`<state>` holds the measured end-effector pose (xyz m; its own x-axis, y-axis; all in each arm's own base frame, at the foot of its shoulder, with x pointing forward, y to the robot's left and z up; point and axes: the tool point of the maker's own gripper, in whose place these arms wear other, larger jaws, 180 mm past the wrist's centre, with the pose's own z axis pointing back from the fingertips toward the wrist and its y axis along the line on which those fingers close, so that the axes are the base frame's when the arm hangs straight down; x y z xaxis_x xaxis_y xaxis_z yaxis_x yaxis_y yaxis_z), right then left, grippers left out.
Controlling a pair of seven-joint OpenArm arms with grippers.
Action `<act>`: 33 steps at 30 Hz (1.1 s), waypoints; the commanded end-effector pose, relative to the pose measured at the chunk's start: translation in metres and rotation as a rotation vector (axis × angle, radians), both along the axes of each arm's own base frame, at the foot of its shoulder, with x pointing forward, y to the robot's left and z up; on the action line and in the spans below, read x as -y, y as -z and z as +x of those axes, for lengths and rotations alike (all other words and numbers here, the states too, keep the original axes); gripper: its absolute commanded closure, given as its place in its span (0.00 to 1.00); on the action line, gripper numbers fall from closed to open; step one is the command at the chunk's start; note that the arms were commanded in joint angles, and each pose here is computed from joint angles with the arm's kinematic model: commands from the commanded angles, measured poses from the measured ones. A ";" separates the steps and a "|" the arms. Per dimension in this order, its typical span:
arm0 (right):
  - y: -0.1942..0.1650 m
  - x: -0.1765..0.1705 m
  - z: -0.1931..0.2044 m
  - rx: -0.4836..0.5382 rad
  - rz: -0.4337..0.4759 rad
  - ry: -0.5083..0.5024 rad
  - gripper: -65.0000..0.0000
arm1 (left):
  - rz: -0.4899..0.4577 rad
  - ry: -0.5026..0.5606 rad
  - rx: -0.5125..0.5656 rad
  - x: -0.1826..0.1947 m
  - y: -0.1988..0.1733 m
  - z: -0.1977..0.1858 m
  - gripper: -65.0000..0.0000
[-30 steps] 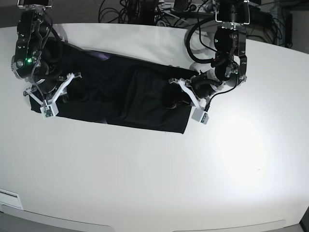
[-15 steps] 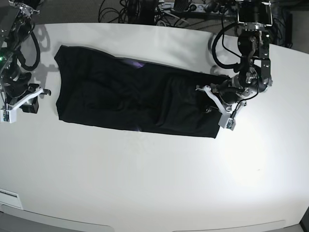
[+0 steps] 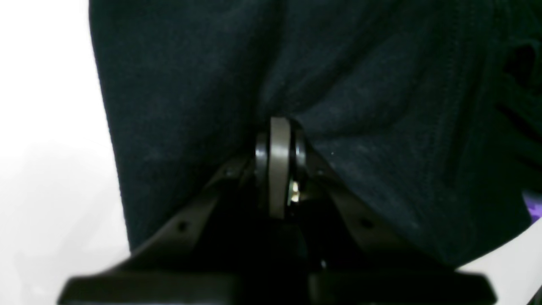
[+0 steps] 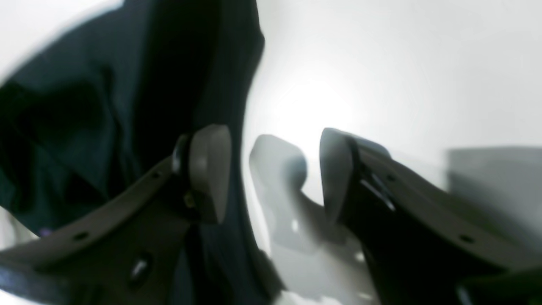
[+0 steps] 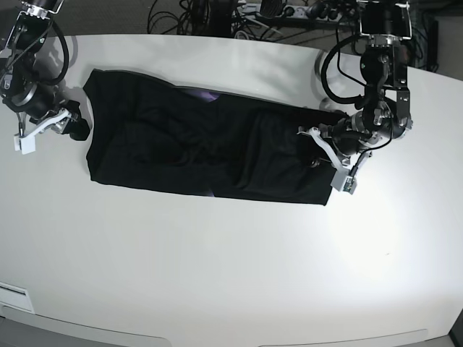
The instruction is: Fold the T-shirt properly
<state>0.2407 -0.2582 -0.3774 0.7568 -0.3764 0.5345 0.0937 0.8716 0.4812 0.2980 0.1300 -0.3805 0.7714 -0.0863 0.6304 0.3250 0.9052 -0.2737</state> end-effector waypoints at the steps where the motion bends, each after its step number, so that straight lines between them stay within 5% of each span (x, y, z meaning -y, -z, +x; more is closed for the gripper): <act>1: 0.001 0.001 -0.002 -0.006 0.014 -0.006 0.45 | 0.061 0.016 -0.072 -0.009 0.012 -0.012 1.00; 10: 0.015 -0.060 -0.020 -0.017 0.245 -0.147 0.45 | 0.045 0.018 -0.075 -0.006 0.011 -0.013 1.00; 24: 0.003 -0.127 -0.008 0.035 0.221 -0.407 0.46 | 0.013 0.042 -0.064 0.000 0.008 -0.013 1.00; 26: 0.005 -0.120 0.001 0.033 0.170 -0.387 0.58 | 0.012 0.046 -0.061 0.001 0.007 -0.013 1.00; 29: 0.006 -0.110 0.014 0.014 0.111 -0.358 0.96 | -0.055 0.128 -0.027 0.017 -0.002 -0.015 1.00; 33: 0.004 -0.099 0.026 0.013 0.028 -0.356 1.00 | -0.224 0.219 0.053 0.045 -0.033 -0.010 1.00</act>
<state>0.2619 -0.1521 -0.3867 0.8461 -0.1226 0.5187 -0.2092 0.8187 0.5348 0.2762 0.0869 -0.3634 0.7555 -0.1154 0.6450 0.4977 0.7412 -0.4504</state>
